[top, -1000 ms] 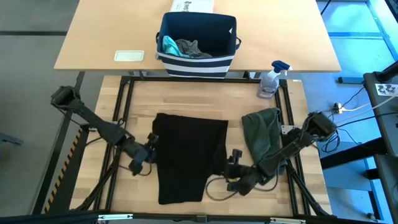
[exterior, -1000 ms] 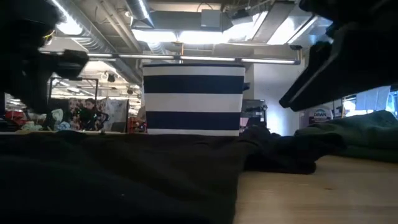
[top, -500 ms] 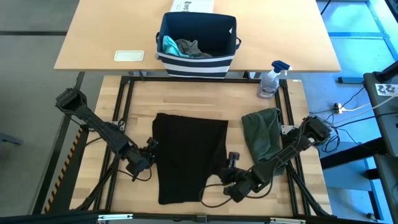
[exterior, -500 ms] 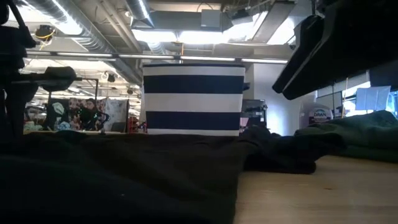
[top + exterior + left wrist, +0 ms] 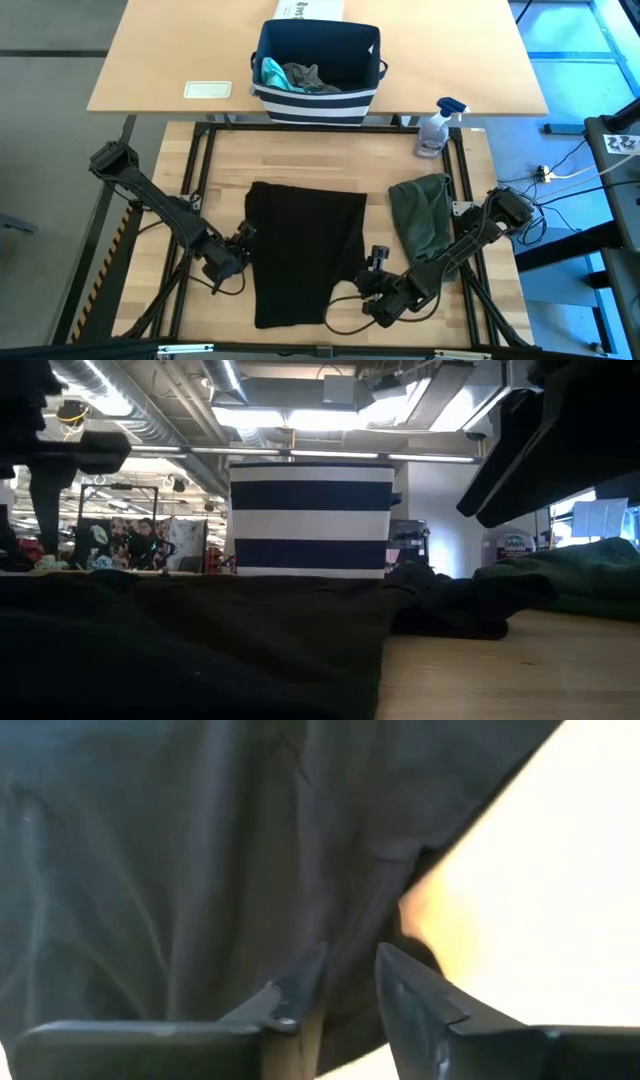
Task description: Fold Laundry from Bin
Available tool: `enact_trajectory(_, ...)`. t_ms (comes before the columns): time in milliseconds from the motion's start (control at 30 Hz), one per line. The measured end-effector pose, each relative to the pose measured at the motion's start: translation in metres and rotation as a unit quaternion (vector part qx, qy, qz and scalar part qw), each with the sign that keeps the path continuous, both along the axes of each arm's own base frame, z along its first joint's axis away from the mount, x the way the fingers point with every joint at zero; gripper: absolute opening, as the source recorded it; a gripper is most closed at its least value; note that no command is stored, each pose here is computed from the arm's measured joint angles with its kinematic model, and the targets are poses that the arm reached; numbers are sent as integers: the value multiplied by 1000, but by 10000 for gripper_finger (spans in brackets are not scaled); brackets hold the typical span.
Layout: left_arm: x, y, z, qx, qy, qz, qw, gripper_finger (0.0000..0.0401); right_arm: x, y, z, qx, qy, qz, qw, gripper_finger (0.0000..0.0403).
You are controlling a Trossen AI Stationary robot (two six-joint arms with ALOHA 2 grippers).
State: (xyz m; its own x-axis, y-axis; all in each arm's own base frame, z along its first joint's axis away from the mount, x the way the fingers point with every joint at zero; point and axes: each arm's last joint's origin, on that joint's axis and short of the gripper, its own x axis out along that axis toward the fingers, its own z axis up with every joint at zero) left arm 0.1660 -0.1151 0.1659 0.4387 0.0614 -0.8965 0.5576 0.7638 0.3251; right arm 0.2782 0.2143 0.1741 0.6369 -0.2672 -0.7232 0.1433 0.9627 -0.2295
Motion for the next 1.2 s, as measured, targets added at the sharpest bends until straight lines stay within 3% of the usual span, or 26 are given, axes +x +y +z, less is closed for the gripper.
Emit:
enact_trajectory(233, -4, 4, -8, 24, -1, 5, 1000, 132, -2, 0, -1, 7, 25, 18, 1000, 241)
enact_trajectory(533, 2, 4, -17, 51, 7, 3, 999, 133, -1, 1, -5, 2, 33, 24, 999, 241)
enact_trajectory(900, 11, 0, -30, 65, 6, -2, 998, 133, 2, 4, -28, -8, 68, 29, 997, 238)
enact_trajectory(1000, 11, 0, -29, 63, 2, -2, 998, 128, 2, 3, -28, -16, 65, 26, 997, 217)
enact_trajectory(1200, 11, 0, -29, 62, 1, -1, 998, 88, 3, 0, -29, -29, 61, 17, 998, 131)
